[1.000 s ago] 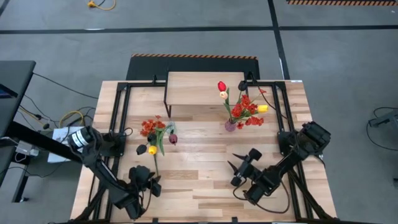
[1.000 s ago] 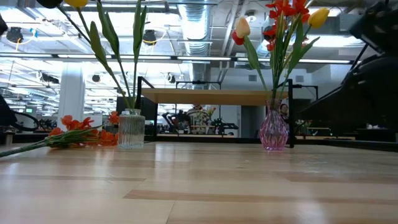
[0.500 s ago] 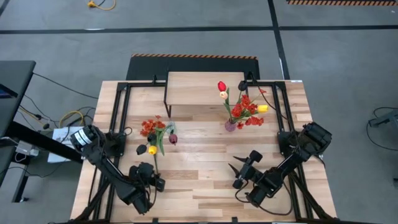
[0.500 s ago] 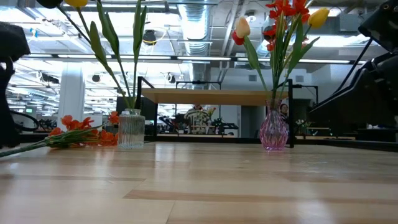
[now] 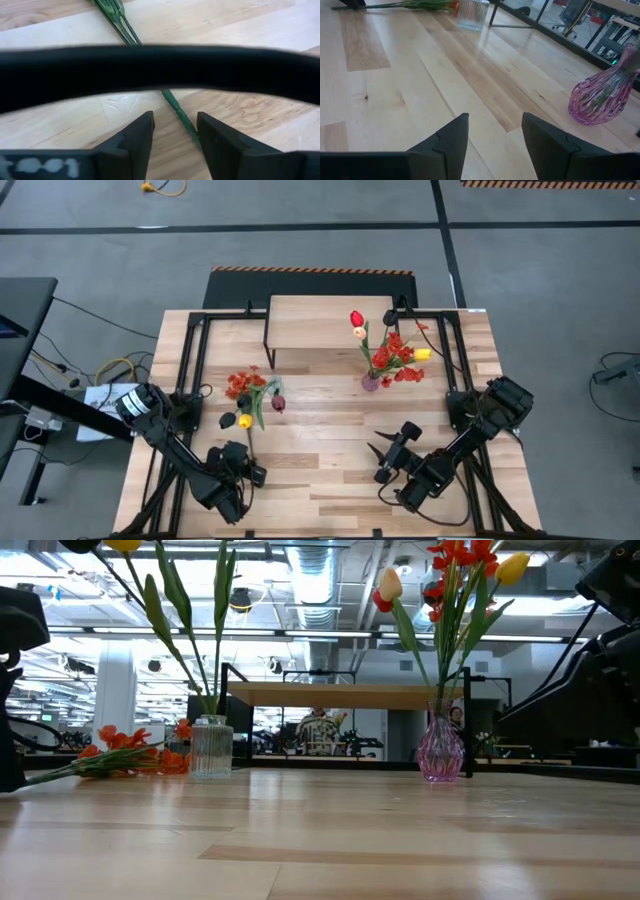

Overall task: Pick and place flowers into a vace then onto a shelf
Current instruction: Put the red flower into the transparent vase

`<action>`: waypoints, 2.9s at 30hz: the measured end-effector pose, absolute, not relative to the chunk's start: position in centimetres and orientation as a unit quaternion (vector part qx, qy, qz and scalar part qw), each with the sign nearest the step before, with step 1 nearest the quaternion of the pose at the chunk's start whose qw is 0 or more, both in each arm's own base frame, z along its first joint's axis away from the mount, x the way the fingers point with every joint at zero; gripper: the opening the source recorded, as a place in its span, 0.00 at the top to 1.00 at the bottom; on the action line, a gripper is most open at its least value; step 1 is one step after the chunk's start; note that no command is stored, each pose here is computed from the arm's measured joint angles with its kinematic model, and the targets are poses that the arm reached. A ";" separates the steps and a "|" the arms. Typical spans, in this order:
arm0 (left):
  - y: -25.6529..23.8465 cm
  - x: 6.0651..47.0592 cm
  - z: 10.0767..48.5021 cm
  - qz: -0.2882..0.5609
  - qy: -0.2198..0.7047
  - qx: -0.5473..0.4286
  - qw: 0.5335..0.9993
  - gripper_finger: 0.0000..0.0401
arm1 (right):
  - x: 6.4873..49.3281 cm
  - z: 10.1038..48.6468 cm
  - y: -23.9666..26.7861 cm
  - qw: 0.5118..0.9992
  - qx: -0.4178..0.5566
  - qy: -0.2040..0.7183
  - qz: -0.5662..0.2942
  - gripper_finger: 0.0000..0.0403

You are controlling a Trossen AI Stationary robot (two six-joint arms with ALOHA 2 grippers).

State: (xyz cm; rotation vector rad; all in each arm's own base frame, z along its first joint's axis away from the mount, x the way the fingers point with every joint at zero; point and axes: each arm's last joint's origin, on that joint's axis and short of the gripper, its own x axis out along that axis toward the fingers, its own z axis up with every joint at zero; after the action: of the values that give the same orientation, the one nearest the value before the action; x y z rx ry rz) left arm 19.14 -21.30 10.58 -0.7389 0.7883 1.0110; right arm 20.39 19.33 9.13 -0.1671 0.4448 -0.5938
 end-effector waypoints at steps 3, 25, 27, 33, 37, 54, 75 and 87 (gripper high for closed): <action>-21.3 19.1 10.5 0.461 0.364 -0.337 0.736 0.70 | 20.4 9.1 19.3 0.929 -0.082 0.217 -0.290 0.55; -21.3 18.9 10.4 0.473 0.356 -0.346 0.728 0.86 | 20.4 9.1 19.3 0.929 -0.082 0.217 -0.290 0.56; -21.3 18.9 10.4 0.473 0.355 -0.347 0.728 0.86 | 20.4 9.1 19.3 0.929 -0.082 0.217 -0.290 0.57; -22.1 18.6 11.1 0.481 0.362 -0.345 0.720 0.86 | 20.4 9.1 19.3 0.929 -0.081 0.218 -0.290 0.57; -23.0 18.2 11.5 0.480 0.383 -0.352 0.706 0.86 | 20.4 9.1 19.3 0.929 -0.081 0.218 -0.289 0.57; -24.6 17.2 12.5 0.480 0.421 -0.366 0.677 0.91 | 20.4 9.1 19.4 0.929 -0.081 0.218 -0.289 0.57; -23.7 17.3 12.7 0.496 0.406 -0.332 0.692 0.73 | 20.4 9.1 19.4 0.929 -0.072 0.227 -0.284 0.59; -21.8 19.1 12.6 0.512 0.422 -0.308 0.682 0.63 | 20.4 9.1 19.4 0.929 -0.072 0.227 -0.284 0.59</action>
State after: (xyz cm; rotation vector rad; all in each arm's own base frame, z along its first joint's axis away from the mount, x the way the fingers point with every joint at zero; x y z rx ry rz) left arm 19.10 -21.85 12.55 -0.6907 0.9473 1.1491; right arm 20.42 19.45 9.07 -0.1483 0.4649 -0.5815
